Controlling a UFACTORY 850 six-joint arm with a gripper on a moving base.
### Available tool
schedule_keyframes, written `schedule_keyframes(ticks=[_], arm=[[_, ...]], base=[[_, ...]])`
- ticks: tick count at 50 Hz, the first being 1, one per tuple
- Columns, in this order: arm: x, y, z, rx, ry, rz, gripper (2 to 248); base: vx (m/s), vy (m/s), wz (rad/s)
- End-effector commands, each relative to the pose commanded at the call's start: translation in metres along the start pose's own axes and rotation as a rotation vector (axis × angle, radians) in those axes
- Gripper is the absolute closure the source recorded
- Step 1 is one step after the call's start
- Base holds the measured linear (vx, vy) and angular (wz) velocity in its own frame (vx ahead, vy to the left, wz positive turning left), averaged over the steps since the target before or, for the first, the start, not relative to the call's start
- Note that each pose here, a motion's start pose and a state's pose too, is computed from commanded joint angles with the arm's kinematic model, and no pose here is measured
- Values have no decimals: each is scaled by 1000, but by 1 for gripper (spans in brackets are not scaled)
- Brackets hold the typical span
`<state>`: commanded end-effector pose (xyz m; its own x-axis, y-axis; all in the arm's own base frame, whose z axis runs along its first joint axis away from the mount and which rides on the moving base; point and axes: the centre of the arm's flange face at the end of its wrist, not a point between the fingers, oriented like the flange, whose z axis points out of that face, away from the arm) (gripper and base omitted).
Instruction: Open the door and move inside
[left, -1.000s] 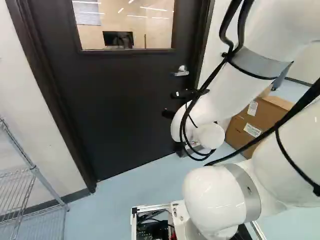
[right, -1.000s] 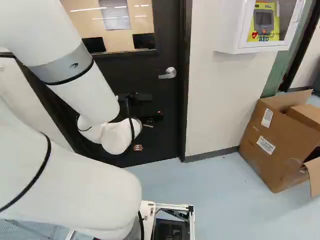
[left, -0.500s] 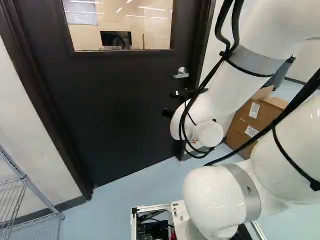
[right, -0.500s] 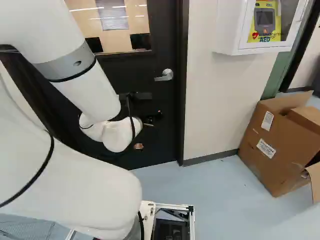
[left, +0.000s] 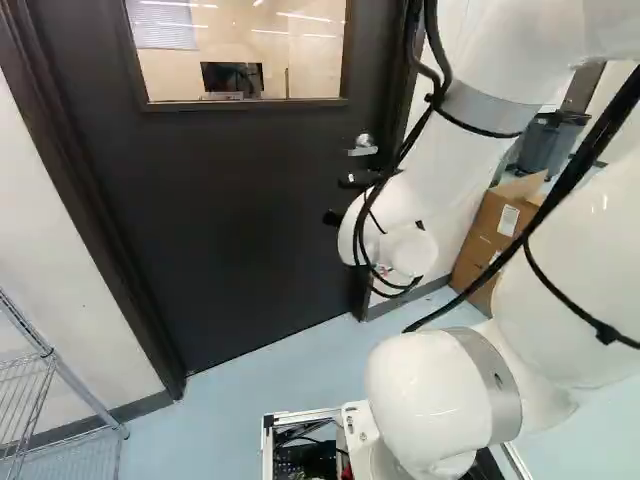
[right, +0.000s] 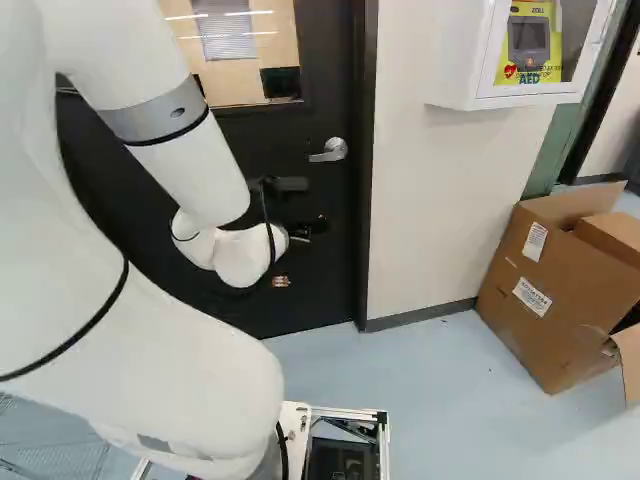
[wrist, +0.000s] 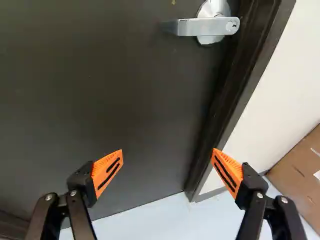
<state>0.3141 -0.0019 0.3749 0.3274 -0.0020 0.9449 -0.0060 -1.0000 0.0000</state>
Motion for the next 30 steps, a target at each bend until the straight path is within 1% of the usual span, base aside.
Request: schedule_keyframes(ticks=[30], arm=[[42, 3, 29, -7, 73, 2, 3]], base=[[0, 0, 0]])
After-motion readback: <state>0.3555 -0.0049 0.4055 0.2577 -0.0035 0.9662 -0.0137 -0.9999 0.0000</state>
